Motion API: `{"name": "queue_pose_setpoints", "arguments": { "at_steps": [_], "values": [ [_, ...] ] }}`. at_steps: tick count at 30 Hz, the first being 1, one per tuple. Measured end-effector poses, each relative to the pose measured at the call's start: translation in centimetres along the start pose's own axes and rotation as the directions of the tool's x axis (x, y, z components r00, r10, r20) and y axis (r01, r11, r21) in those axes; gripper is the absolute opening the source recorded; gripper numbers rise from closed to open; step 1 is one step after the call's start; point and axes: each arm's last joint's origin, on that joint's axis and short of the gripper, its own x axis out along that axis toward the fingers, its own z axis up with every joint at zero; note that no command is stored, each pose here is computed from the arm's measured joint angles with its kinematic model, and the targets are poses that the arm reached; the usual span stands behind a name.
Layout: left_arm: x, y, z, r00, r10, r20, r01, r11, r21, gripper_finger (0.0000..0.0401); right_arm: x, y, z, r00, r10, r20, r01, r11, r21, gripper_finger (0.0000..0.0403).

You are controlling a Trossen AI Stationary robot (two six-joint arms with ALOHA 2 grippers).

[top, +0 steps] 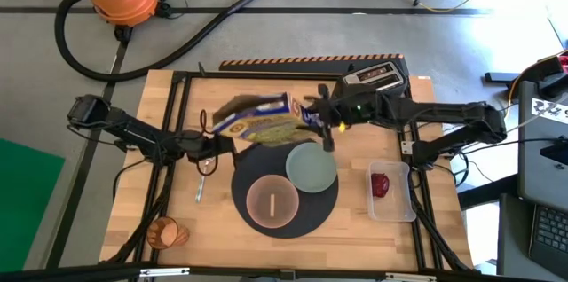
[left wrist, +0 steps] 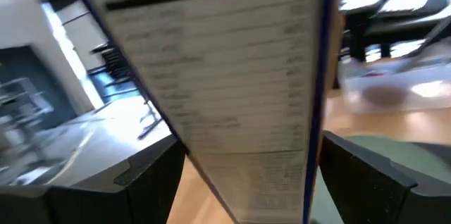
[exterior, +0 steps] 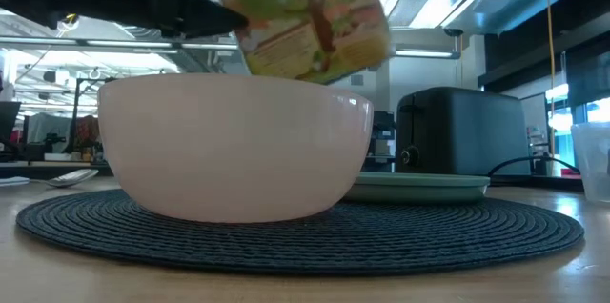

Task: Arrange a breakfast setting
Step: Pour the cereal from the yellow cereal box into the pink bowl

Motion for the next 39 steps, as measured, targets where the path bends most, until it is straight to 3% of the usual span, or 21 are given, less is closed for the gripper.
{"name": "queue_pose_setpoints", "arguments": {
  "at_steps": [8,15,22,29,34,39],
  "values": [
    [0.4,0.4,-1.2,0.996,0.004,-0.091,0.000,0.998,0.055,0.0308,1.7,-2.2,-6.6,0.997,0.003,0.079,-0.004,1.000,0.016,0.0164],
    [0.9,1.5,-2.5,0.982,0.034,-0.185,-0.027,0.999,0.040,0.0308,3.8,-3.5,-10.4,0.999,-0.017,0.046,0.017,1.000,0.008,0.0165],
    [1.1,1.8,-3.1,0.976,-0.038,-0.214,0.045,0.999,0.026,0.0308,5.0,-3.3,-11.7,0.998,0.050,0.033,-0.049,0.998,-0.030,0.0166],
    [1.2,1.8,-3.0,0.976,-0.031,-0.214,0.035,0.999,0.015,0.0301,4.7,-4.3,-11.9,0.997,0.058,0.043,-0.056,0.997,-0.047,0.0171],
    [1.2,2.0,-2.9,0.976,0.008,-0.217,-0.011,1.000,-0.012,0.0278,4.5,-4.9,-12.3,0.999,0.031,0.024,-0.032,0.999,0.024,0.0222],
    [1.3,2.3,-3.1,0.971,0.048,-0.232,-0.060,0.997,-0.044,0.0265,4.4,-5.5,-12.4,0.983,-0.178,-0.040,0.181,0.976,0.121,0.0294]
  ]
}}
